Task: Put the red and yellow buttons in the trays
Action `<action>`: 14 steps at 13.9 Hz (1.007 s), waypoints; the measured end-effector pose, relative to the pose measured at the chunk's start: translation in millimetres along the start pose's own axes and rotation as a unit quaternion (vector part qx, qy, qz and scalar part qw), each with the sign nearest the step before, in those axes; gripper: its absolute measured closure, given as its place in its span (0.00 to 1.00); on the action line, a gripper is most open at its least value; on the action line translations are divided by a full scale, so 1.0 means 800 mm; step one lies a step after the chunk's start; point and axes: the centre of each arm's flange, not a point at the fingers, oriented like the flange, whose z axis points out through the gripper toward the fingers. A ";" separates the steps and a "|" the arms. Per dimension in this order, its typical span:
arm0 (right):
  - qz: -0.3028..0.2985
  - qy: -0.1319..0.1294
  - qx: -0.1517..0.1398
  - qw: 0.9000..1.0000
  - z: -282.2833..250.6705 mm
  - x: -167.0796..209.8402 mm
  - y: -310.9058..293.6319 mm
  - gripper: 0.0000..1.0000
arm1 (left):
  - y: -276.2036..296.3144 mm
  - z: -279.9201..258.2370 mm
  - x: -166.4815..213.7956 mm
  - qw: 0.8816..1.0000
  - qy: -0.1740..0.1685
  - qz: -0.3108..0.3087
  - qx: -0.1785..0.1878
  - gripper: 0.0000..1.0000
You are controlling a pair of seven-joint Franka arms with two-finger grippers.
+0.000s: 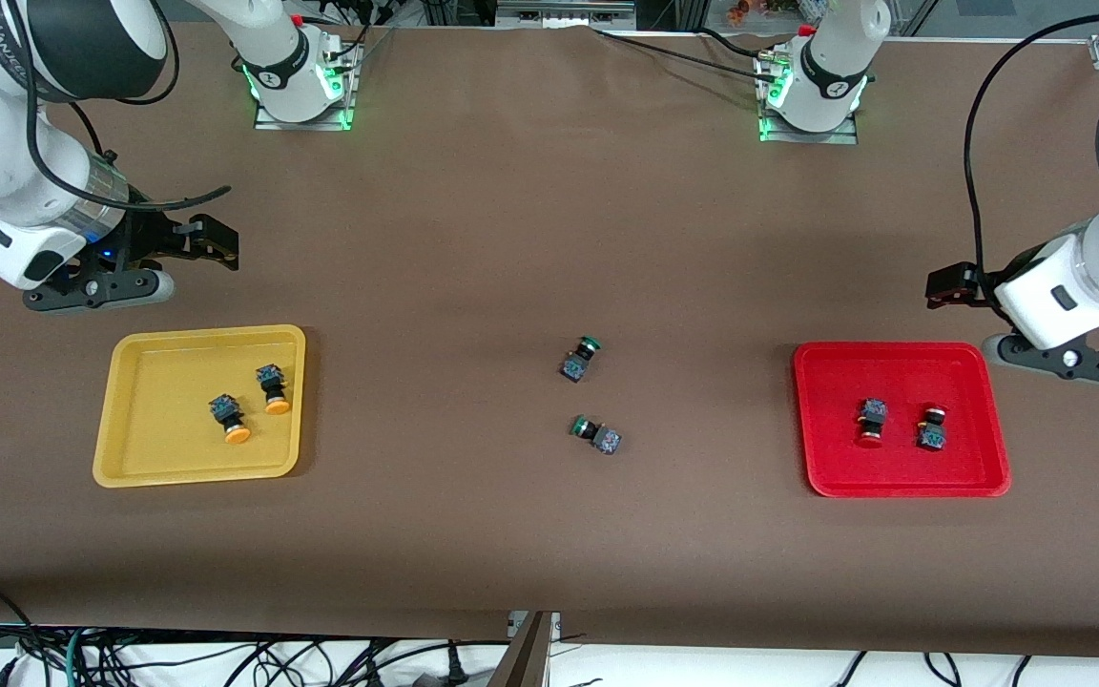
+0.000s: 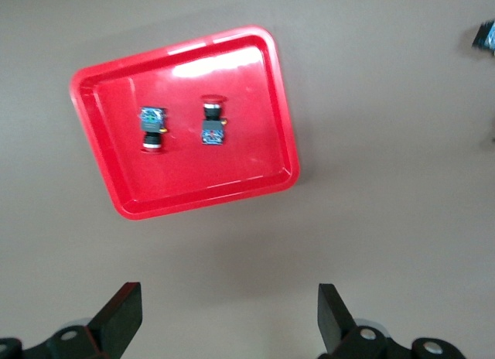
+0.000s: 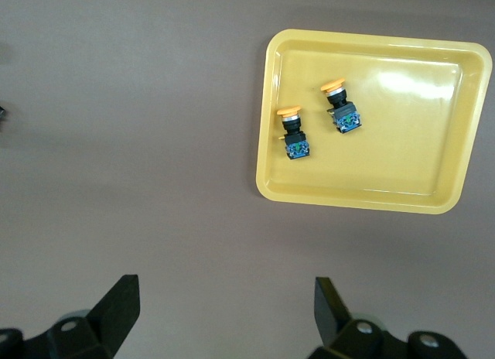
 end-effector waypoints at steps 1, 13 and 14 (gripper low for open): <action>0.000 0.000 0.000 1.000 0.000 0.000 0.000 0.00 | -0.018 -0.013 -0.009 1.000 0.009 -0.017 0.005 0.00; 0.002 0.000 0.000 1.000 0.000 0.000 0.003 0.00 | -0.046 -0.005 -0.101 0.989 0.072 -0.124 -0.031 0.00; 0.002 0.000 0.000 1.000 0.000 0.000 0.004 0.00 | -0.049 -0.004 -0.102 0.989 0.071 -0.126 -0.032 0.00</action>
